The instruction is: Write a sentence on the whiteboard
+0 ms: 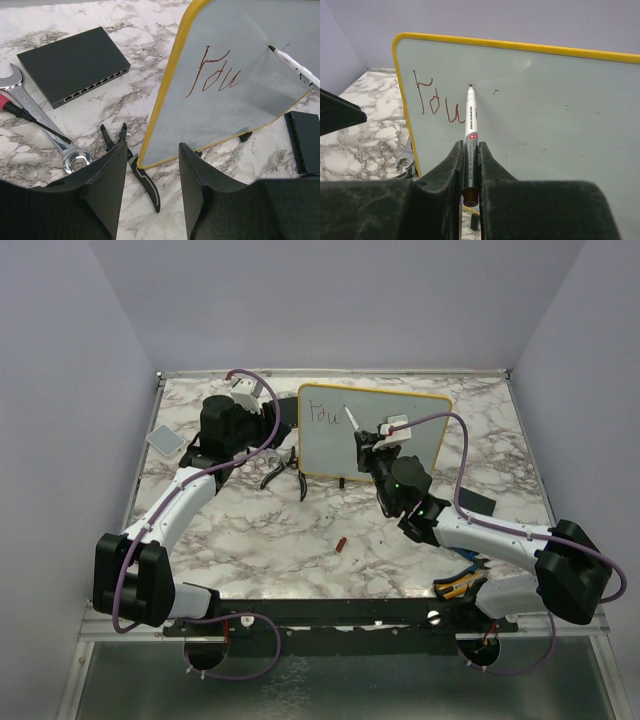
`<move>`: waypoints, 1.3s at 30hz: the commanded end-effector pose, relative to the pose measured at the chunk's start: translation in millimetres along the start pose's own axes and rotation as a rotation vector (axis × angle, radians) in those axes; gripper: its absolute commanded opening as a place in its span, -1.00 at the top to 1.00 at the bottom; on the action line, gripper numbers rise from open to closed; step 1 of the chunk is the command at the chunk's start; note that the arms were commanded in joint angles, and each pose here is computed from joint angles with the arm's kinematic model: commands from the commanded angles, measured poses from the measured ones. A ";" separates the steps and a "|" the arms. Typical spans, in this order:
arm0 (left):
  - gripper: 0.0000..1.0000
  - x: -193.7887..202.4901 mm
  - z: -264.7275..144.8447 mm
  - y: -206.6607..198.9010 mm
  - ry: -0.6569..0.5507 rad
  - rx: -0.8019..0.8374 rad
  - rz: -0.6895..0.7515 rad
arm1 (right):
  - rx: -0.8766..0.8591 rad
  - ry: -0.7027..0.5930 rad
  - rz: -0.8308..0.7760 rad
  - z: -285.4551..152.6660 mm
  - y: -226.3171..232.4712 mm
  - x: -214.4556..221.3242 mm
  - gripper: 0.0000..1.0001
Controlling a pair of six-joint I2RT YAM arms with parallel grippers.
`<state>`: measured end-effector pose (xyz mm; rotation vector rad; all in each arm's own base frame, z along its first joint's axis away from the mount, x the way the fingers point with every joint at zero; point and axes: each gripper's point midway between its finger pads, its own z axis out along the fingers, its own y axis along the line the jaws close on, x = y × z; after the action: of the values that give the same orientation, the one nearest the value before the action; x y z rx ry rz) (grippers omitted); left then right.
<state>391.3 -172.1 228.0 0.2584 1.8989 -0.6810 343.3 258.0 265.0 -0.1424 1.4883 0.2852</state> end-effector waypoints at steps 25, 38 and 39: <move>0.06 -11.0 -7.0 0.9 -0.039 -0.010 0.022 | 0.031 0.047 0.009 -2.0 -4.6 17.5 0.99; 0.06 -10.0 -6.2 1.4 -0.036 -0.011 0.020 | -0.085 0.027 -0.007 -2.6 14.3 10.4 0.99; 0.06 -9.7 -6.1 2.0 -0.036 -0.013 0.022 | -0.104 0.019 -0.002 -5.2 16.1 7.4 0.99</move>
<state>391.3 -172.1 228.2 0.2585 1.8985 -0.6810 342.7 264.3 253.3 -0.1632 1.5207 0.3043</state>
